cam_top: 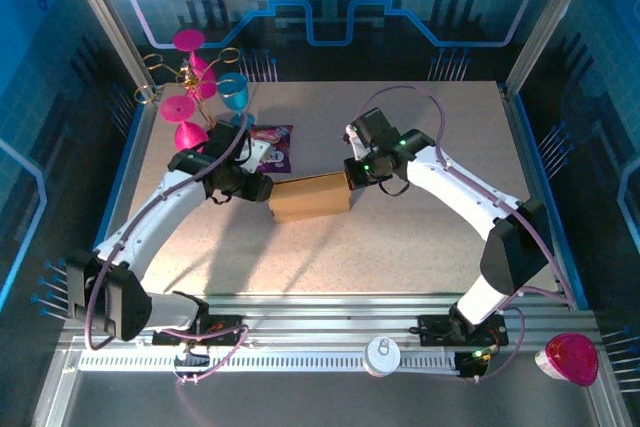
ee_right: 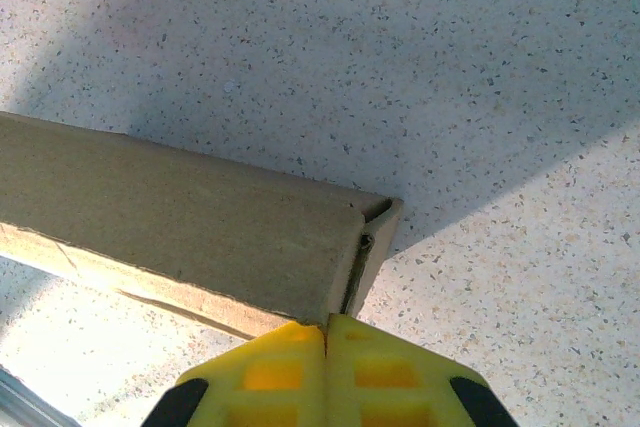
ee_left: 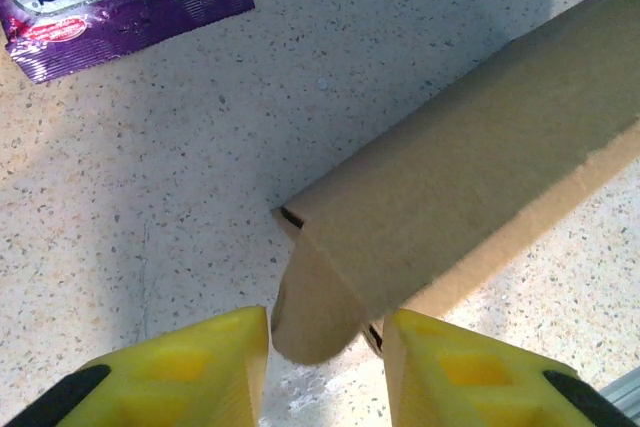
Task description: Fold the paper box
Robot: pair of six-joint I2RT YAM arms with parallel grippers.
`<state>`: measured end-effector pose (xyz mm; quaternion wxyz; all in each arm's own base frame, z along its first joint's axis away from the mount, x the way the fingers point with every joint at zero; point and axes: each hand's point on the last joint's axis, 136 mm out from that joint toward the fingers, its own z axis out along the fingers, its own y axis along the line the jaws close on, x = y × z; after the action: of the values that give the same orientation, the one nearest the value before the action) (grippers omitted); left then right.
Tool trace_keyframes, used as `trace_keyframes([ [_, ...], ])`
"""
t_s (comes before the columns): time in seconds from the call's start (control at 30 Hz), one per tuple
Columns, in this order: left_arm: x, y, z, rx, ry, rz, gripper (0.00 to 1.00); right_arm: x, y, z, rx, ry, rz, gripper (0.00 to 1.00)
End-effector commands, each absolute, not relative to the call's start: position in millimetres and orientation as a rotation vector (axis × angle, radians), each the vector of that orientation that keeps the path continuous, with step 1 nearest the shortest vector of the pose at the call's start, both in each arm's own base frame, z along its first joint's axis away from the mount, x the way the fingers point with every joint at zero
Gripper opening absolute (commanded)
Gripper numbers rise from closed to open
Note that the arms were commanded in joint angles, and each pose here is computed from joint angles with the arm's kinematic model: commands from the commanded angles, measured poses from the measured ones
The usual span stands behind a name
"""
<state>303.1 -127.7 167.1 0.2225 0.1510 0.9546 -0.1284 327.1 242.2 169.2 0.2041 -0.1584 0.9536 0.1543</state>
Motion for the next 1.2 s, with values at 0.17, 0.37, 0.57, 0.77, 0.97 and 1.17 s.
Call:
trace_keyframes([
  [0.17,314,-131,169,0.405,2.614,-0.377,0.16,328,239,170,-0.445,2.679,0.429,0.00],
  [0.37,312,-134,176,0.355,2.634,-0.422,0.14,326,239,168,-0.444,2.685,0.430,0.00],
  [0.57,307,-139,179,0.286,2.694,-0.476,0.13,327,240,168,-0.448,2.687,0.431,0.00],
  [0.77,301,-143,180,0.217,2.783,-0.533,0.12,327,239,167,-0.448,2.693,0.423,0.00],
  [0.97,299,-147,177,0.135,2.845,-0.581,0.11,328,241,166,-0.445,2.694,0.428,0.00],
  [1.17,298,-152,177,0.053,2.880,-0.635,0.10,328,241,164,-0.444,2.702,0.426,0.00],
])
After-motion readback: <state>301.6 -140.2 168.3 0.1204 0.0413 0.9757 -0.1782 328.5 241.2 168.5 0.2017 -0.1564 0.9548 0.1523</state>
